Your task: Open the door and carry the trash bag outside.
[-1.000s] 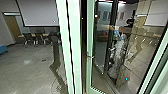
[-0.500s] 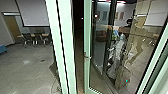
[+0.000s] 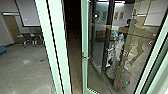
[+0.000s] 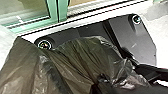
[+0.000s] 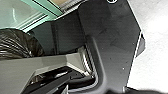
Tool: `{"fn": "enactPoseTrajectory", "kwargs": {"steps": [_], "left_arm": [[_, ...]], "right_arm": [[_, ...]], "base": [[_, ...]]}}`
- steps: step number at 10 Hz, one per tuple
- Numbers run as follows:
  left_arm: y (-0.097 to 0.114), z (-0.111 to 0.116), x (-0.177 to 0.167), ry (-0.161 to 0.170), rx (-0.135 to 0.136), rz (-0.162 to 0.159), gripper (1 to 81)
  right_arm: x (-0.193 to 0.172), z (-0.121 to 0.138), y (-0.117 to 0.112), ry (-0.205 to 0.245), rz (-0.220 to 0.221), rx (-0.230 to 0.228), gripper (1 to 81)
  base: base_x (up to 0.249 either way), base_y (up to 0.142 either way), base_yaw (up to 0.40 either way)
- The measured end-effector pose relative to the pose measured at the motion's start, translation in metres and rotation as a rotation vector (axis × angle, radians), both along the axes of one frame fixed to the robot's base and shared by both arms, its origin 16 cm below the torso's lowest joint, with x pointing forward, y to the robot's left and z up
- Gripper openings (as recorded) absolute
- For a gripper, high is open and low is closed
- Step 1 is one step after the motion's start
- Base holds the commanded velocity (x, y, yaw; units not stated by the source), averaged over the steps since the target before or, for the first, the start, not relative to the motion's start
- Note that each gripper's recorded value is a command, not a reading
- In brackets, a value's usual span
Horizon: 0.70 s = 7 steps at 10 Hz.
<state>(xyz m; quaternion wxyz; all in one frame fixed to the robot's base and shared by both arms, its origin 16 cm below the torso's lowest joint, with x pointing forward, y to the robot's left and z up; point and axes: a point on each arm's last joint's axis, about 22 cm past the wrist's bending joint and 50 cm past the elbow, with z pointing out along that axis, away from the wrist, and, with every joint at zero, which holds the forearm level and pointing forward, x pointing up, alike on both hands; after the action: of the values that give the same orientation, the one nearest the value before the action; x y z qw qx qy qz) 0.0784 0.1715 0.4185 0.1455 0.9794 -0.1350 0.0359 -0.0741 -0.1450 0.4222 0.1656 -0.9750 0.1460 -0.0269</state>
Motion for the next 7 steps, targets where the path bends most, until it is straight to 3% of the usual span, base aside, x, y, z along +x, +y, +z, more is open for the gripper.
{"fn": "enactPoseTrajectory", "kwargs": {"steps": [7], "left_arm": [[-0.0023, 0.0002, -0.0004, 0.000, -0.003, -0.003, 1.0]], "right_arm": [[-0.0001, -0.0001, -0.0006, 0.000, 0.000, -0.001, 81.1]], "base": [[0.000, -0.093, 0.000]]}}
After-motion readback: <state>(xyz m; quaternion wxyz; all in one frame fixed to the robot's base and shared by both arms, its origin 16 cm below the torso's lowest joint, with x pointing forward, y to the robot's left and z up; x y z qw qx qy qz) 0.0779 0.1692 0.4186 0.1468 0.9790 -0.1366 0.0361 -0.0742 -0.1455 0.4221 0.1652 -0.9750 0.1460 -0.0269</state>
